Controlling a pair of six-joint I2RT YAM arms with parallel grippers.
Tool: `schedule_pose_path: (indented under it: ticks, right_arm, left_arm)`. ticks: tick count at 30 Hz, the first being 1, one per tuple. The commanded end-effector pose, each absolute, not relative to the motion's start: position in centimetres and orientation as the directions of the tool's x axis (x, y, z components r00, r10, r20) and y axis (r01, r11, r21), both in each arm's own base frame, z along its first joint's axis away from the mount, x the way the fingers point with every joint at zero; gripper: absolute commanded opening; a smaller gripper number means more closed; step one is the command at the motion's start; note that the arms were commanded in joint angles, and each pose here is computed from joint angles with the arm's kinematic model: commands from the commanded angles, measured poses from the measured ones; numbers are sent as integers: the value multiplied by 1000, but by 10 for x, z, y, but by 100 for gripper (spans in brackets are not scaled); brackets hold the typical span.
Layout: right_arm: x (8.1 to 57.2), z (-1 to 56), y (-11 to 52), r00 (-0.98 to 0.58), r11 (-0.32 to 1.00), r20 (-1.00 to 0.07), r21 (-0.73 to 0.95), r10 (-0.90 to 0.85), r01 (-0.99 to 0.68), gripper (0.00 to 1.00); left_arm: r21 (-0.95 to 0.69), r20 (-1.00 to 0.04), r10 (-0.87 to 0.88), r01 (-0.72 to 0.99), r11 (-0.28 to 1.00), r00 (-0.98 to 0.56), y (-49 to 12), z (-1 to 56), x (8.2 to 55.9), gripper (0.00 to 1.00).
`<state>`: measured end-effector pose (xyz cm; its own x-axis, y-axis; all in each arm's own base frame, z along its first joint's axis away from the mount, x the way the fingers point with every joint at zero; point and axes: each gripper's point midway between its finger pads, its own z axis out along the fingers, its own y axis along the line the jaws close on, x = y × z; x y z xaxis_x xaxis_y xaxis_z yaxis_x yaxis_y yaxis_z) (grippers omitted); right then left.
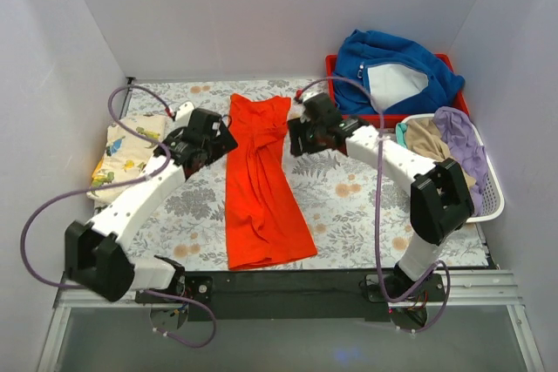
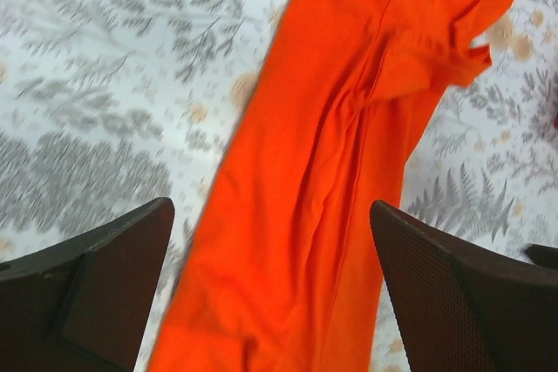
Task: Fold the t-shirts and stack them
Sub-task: Fold the tshirt
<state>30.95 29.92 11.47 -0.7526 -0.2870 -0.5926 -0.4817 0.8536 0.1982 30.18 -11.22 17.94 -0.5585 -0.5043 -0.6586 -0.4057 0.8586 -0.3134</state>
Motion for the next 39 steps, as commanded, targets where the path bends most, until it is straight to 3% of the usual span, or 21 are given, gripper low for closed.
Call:
schedule_pose_path:
  ticks: [1,3,5,7,8,9,13,24,31,35,37,39]
  right_arm:
    - [382,157,277,-685,873,-700,189,-202,-450,66]
    - [418,162,281,-687,844,-705,251,-176,-474,66]
    - [450,166,290,-687,800,-713,327,-141,-503,66]
    - [472,168,296,-688,784,-716,357,-118,-507,66]
    - [481,147,299,-717,767,-687,394,-122,-507,66]
    - [498,164,305,-692,754,-716,404,-93,-518,66]
    - [531,139,317,-720,716,-691,474,-58,-513,66]
    - [531,111,324,-755,653,-653,546,-60,-524,66]
    - [520,101,318,-764,660,-640,539,-83,-524,64]
    - [514,98,315,-767,663,-635,537,-88,-521,64]
    - [512,96,315,-770,663,-632,539,-89,-519,64]
    - [510,95,314,-772,664,-630,540,-89,-517,63]
  left_arm:
    - [-435,-717,-495,-239,868,-491,-133,218,389,95]
    - [-413,-691,-479,-248,876,-542,-138,193,425,95]
    - [-423,-710,-459,-197,884,-534,-148,205,463,95]
    - [-395,-681,-442,-216,893,-583,-149,168,492,95]
    - [-420,-692,-451,-193,887,-564,-153,182,511,95]
    - [-418,-652,-446,-200,886,-613,-155,152,522,95]
    - [-437,-651,-427,-150,887,-627,-167,135,556,95]
    - [-500,-630,-414,-65,864,-657,-197,125,607,95]
    - [-397,-610,-378,-144,906,-696,-178,85,612,95]
    - [-360,-625,-370,-167,918,-687,-168,80,612,84]
    - [-337,-633,-355,-168,927,-688,-165,74,613,70]
    - [-321,-638,-348,-173,931,-687,-162,73,614,62]
